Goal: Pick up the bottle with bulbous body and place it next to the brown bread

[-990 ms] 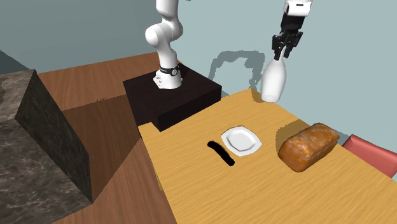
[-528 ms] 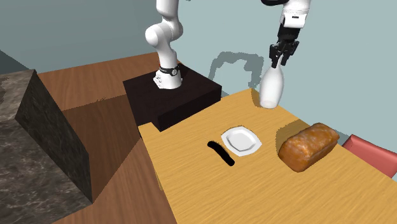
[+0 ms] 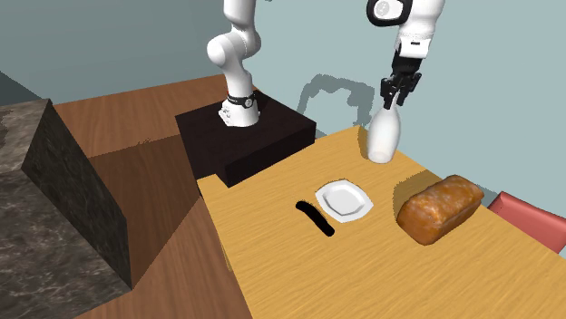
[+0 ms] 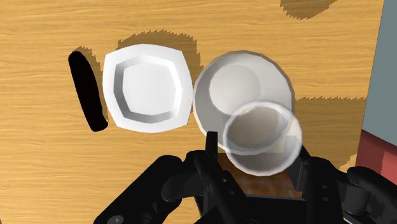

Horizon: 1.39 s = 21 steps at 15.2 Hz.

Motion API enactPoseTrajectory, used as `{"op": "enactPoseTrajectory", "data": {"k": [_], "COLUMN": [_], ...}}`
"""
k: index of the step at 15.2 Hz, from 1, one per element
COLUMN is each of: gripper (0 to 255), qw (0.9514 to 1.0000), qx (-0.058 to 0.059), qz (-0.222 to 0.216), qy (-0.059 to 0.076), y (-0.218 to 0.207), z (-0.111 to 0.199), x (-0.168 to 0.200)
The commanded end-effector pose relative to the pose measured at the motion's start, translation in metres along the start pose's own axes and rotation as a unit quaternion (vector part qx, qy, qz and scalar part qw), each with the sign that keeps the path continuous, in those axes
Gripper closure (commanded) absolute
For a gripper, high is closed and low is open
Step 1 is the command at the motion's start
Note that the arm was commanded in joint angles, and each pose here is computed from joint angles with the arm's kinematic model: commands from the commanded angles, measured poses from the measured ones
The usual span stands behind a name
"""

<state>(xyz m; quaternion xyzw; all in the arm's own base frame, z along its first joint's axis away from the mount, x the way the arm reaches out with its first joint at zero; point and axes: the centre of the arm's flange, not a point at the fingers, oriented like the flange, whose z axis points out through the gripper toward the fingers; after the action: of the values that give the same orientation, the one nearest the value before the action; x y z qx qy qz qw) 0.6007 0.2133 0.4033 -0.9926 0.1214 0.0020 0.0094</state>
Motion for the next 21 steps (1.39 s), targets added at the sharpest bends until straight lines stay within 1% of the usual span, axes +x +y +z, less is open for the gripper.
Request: {"op": "enactPoseTrajectory", "data": {"k": [1, 21], "gripper": [255, 255], "qw": [1.0, 1.0], "qx": [0.0, 0.0], "qz": [0.0, 0.0], "qy": [0.001, 0.001], "y": [0.0, 0.002], "z": [0.01, 0.116], "x": [0.001, 0.002]}}
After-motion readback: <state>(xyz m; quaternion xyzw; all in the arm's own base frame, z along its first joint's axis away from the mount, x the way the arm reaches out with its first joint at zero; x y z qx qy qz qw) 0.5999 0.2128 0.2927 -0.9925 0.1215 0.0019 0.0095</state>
